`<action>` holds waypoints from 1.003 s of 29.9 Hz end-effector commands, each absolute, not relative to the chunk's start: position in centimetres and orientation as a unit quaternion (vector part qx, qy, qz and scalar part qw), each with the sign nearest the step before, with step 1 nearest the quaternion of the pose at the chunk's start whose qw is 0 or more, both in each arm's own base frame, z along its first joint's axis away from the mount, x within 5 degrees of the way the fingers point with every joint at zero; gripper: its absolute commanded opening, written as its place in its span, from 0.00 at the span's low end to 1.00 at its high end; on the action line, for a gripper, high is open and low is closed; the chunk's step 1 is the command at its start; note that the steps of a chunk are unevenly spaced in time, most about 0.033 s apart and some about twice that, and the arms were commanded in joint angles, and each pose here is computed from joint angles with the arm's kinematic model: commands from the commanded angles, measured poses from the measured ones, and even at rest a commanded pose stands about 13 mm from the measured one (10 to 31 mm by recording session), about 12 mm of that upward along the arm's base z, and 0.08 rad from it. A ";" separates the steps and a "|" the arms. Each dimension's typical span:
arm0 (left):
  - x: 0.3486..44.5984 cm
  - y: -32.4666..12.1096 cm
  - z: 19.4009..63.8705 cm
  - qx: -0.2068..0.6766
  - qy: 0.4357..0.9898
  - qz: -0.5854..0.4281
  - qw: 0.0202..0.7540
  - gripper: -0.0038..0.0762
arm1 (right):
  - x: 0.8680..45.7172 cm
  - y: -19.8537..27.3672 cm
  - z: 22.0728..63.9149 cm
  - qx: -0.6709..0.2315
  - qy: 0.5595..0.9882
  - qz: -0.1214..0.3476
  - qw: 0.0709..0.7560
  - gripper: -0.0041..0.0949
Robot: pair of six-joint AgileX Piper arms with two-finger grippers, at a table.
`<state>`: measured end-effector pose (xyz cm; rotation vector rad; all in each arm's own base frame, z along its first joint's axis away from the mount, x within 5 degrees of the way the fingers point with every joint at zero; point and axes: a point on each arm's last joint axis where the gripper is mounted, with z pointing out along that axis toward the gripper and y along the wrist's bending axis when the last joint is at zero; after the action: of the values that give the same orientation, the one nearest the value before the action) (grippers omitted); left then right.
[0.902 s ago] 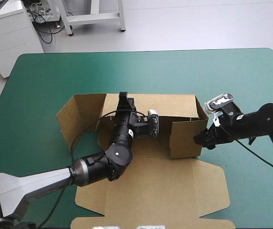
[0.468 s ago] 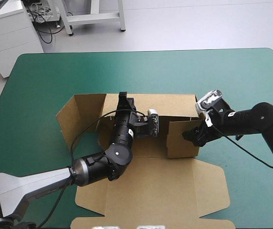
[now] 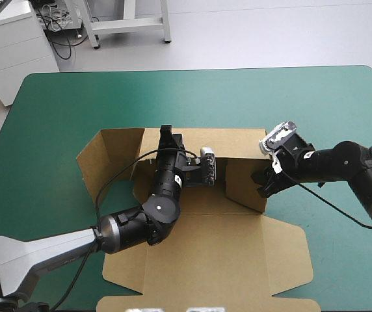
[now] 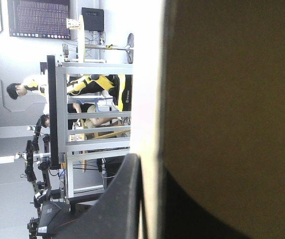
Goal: Fold the box
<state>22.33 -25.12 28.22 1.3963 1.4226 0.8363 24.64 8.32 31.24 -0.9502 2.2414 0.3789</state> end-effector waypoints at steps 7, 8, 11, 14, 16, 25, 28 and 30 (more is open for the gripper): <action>21.3 -25.4 29.8 0.546 0.601 0.318 0.489 0.04 | 24.2 8.5 32.3 -0.367 0.853 0.155 0.337 0.10; 21.2 -25.5 29.9 0.546 0.600 0.318 0.490 0.04 | 24.2 8.5 32.3 -0.367 0.853 0.155 0.337 0.03; 21.0 -25.7 30.1 0.545 0.599 0.316 0.494 0.04 | 24.3 8.5 32.4 -0.354 0.857 0.157 0.340 0.03; 20.9 -25.9 30.3 0.544 0.599 0.314 0.497 0.07 | 24.5 8.4 32.6 -0.323 0.864 0.160 0.351 0.03; 20.9 -26.0 30.5 0.541 0.605 0.306 0.498 0.13 | 24.7 8.4 32.7 -0.312 0.866 0.160 0.356 0.03; 19.9 -26.6 32.6 0.520 0.625 0.287 0.506 0.68 | 25.5 8.0 33.1 -0.244 0.874 0.153 0.391 0.03; 18.1 -27.2 34.6 0.520 0.612 0.269 0.531 0.72 | 25.9 7.6 33.3 -0.220 0.879 0.133 0.403 0.03; 16.6 -27.6 35.8 0.529 0.602 0.249 0.544 0.72 | 26.0 7.3 33.4 -0.204 0.883 0.122 0.405 0.03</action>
<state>18.51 -27.99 31.45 1.3307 1.5099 0.6524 25.77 7.54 31.21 -0.6197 2.3213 0.3353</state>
